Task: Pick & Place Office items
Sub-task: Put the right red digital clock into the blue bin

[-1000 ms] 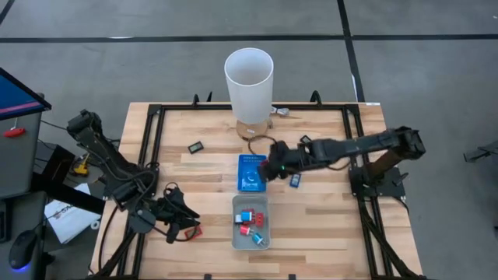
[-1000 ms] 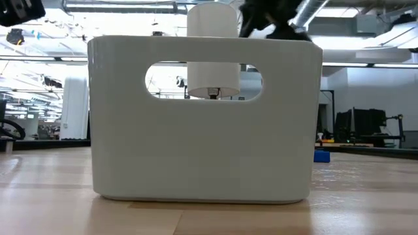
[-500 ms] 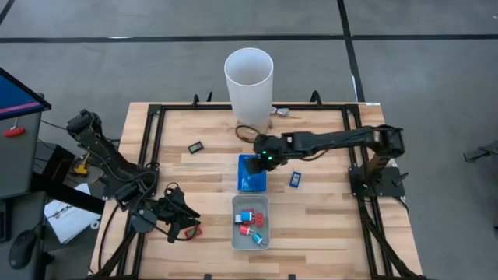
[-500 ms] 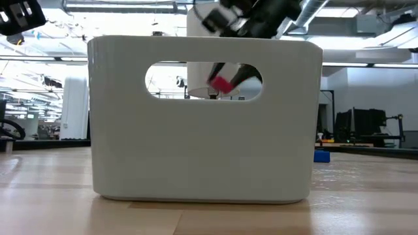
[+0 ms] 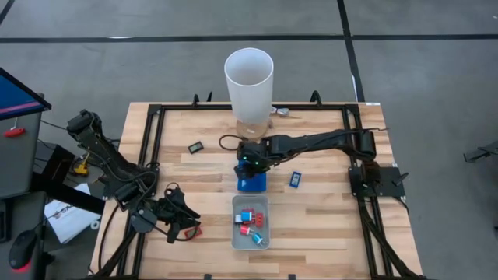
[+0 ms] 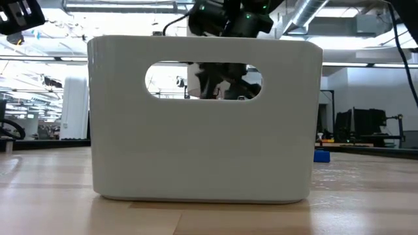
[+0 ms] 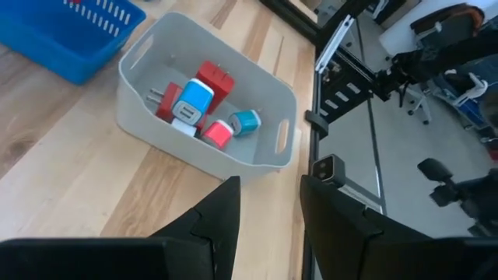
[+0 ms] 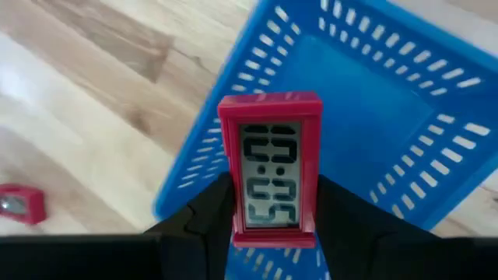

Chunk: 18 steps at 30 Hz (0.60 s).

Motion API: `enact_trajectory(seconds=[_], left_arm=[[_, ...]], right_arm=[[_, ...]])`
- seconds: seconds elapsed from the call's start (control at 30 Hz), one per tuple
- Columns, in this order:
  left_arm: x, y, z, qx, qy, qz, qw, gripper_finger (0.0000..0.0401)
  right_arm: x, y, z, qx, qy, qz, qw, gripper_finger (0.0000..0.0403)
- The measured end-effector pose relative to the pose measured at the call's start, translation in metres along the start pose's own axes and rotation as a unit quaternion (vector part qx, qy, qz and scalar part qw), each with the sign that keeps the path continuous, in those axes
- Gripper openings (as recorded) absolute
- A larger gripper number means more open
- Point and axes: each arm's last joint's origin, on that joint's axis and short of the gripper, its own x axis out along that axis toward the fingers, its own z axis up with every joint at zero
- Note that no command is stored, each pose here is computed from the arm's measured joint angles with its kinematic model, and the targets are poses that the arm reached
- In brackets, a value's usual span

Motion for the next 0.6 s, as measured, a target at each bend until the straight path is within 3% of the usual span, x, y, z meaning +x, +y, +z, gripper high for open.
enact_trajectory(seconds=[0.33, 0.6], left_arm=[[0.0001, 0.0009, -0.0006, 0.005, 0.002, 0.004, 1.0, 0.0131], [0.0001, 0.0007, -0.0004, 0.004, 0.002, 0.003, 1.0, 0.0131]], right_arm=[[-0.002, -0.0043, 0.0024, -0.009, -0.003, -0.022, 1.0, 0.0148], [-0.0018, -0.0027, 0.0012, -0.012, -0.005, -0.018, 1.0, 0.0206]])
